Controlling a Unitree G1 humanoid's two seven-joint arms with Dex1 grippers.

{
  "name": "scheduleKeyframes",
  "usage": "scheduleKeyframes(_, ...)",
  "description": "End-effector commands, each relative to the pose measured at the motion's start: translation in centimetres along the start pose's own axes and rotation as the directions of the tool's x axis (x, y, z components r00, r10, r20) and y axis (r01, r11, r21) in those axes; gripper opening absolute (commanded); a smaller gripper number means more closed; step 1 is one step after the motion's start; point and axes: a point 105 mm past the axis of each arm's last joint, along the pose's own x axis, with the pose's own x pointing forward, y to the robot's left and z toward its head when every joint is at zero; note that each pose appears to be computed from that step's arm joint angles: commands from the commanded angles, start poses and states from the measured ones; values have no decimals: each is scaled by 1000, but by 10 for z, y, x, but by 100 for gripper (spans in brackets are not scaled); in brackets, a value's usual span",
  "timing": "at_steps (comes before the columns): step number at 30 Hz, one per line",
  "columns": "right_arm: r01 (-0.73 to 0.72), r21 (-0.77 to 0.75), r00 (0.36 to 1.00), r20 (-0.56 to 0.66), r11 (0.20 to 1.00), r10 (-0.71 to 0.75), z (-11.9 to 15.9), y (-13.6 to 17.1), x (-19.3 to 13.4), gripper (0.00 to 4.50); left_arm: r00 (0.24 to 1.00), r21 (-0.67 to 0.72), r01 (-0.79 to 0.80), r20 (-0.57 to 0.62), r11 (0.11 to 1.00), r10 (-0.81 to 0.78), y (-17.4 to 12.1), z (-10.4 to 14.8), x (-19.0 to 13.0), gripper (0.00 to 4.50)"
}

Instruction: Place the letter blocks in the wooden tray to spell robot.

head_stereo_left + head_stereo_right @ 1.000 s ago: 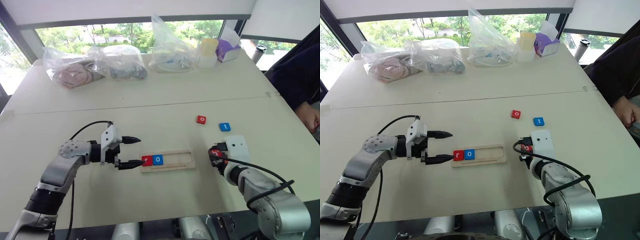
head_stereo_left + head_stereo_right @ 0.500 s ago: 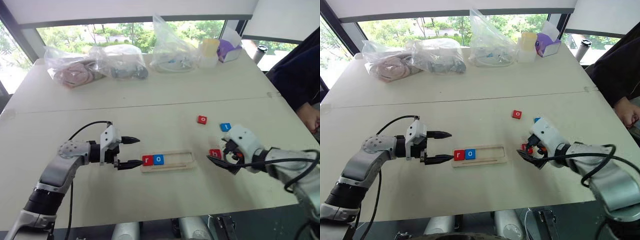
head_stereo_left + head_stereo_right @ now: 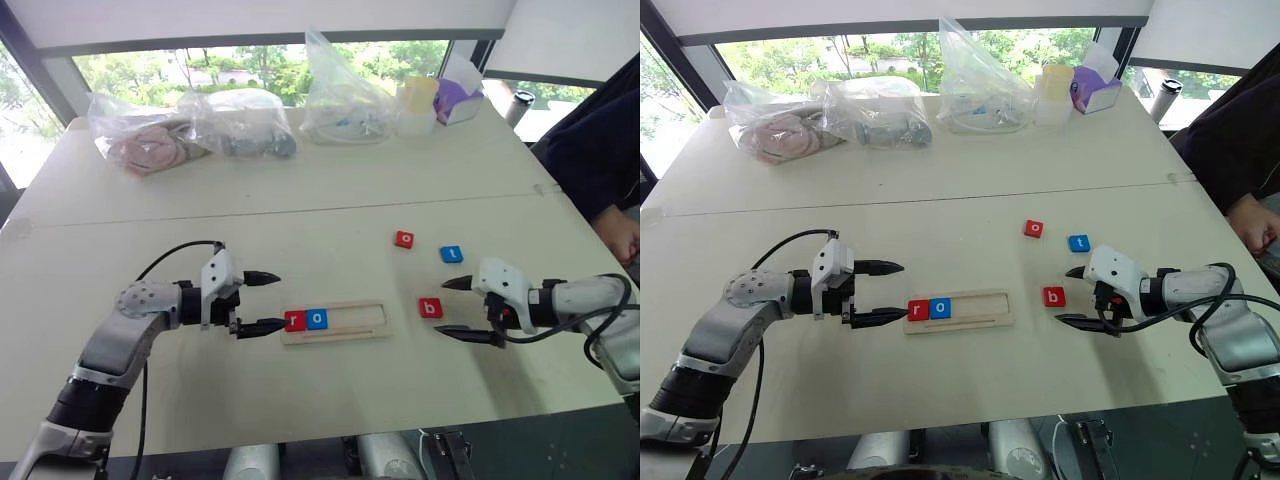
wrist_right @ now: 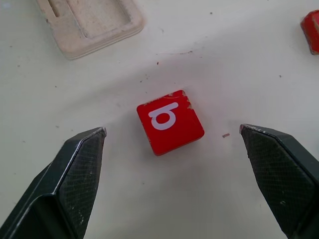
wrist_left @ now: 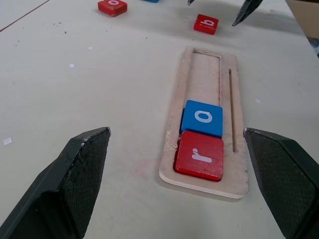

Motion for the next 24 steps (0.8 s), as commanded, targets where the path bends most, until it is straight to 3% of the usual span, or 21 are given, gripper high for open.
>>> scheduleKeyframes(1, -12, -28, 1000, 26, 1000, 13, 5, -2, 3, 442, 1000, 49, -16, 13, 999, 15, 1, 10, -4, 450)
scheduleKeyframes(6, -31, -26, 999, 28, 999, 32, 1, 1, 11, 442, 1000, 48, -16, 9, 999, 16, 0, 10, -6, 450)
scheduleKeyframes(9, -26, -30, 999, 28, 999, 27, -1, 0, 15, 371, 1000, 48, -9, 2, 999, 9, -1, 9, -7, 450)
scheduleKeyframes(14, -13, -48, 999, 35, 999, 15, 1, -3, 17, 112, 1000, 51, -9, -3, 999, 9, -1, 9, -8, 450)
scheduleKeyframes(17, -14, -83, 999, 30, 996, 17, 6, -3, 15, 112, 1000, 53, -9, -4, 999, 9, -1, 9, -8, 450)
scheduleKeyframes(24, -71, -170, 990, 111, 983, 90, 54, 10, 17, 112, 1000, 54, -7, -5, 999, 7, -2, 9, -9, 450)
